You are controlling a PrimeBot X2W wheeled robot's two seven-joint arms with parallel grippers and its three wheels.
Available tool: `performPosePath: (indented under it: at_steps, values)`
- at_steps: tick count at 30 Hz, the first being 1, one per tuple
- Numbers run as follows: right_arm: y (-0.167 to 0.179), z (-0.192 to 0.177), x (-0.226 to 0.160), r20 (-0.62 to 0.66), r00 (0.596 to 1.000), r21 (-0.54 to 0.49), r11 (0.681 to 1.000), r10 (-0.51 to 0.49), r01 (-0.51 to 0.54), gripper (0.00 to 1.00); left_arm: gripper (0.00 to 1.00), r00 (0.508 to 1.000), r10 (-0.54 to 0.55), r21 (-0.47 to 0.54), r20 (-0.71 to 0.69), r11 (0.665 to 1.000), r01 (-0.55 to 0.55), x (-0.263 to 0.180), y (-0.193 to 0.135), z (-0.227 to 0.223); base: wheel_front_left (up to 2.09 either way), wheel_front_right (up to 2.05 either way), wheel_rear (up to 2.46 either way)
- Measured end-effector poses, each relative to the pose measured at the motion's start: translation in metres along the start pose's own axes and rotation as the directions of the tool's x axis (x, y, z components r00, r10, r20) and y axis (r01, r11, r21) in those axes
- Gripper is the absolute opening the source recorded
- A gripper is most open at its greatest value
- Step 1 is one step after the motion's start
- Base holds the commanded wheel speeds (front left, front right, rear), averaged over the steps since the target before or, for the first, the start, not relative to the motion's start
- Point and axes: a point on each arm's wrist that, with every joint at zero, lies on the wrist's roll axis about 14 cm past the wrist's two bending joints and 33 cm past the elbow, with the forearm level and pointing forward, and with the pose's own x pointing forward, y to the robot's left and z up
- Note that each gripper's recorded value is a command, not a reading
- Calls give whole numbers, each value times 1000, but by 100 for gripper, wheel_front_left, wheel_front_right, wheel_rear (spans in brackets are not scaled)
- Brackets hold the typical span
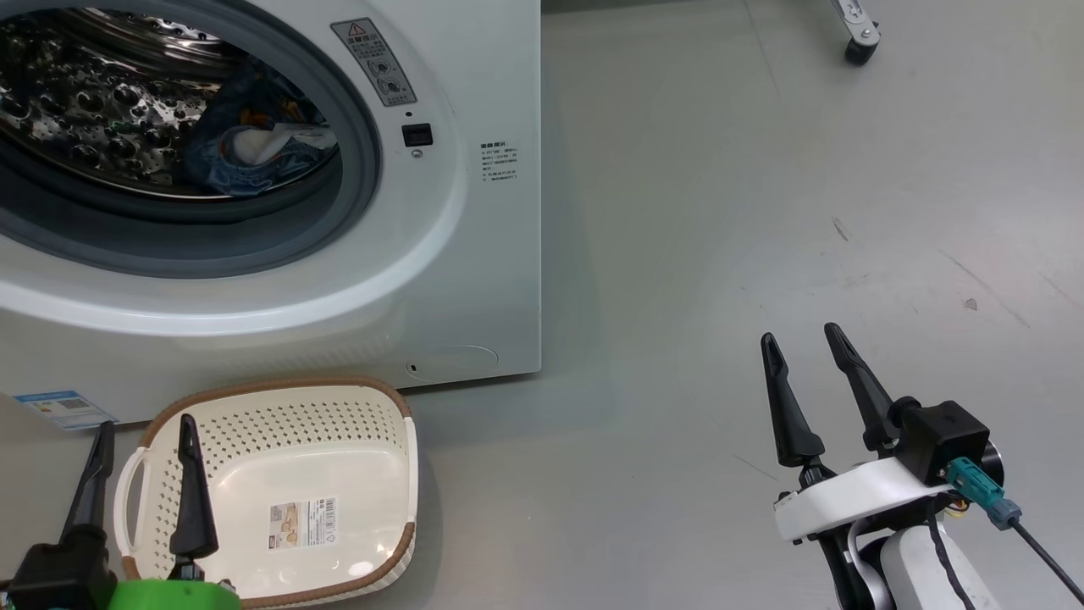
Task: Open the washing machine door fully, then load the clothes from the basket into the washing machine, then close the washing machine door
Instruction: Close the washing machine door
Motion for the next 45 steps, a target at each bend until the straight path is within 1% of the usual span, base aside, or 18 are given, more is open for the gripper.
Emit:
performPosePath:
  at_steps: [11, 32, 45]
  values:
    - [-2, 0, -1, -1, 1000, 2, 1000, -7, 7, 100, 100, 1000, -5, 7, 4, 1000, 5, 2, -2, 1, -45, 45, 0]
    - [-5, -1, -1, -3, 1000, 6, 1000, -18, 18, 100, 100, 1000, -7, 13, 8, 1000, 7, 2, -2, 2, -94, 93, 0]
    - [-3, -1, 0, -2, 1000, 7, 1000, -12, 12, 100, 100, 1000, 3, 14, 10, 1000, -3, 1, 0, 3, -52, 52, 0]
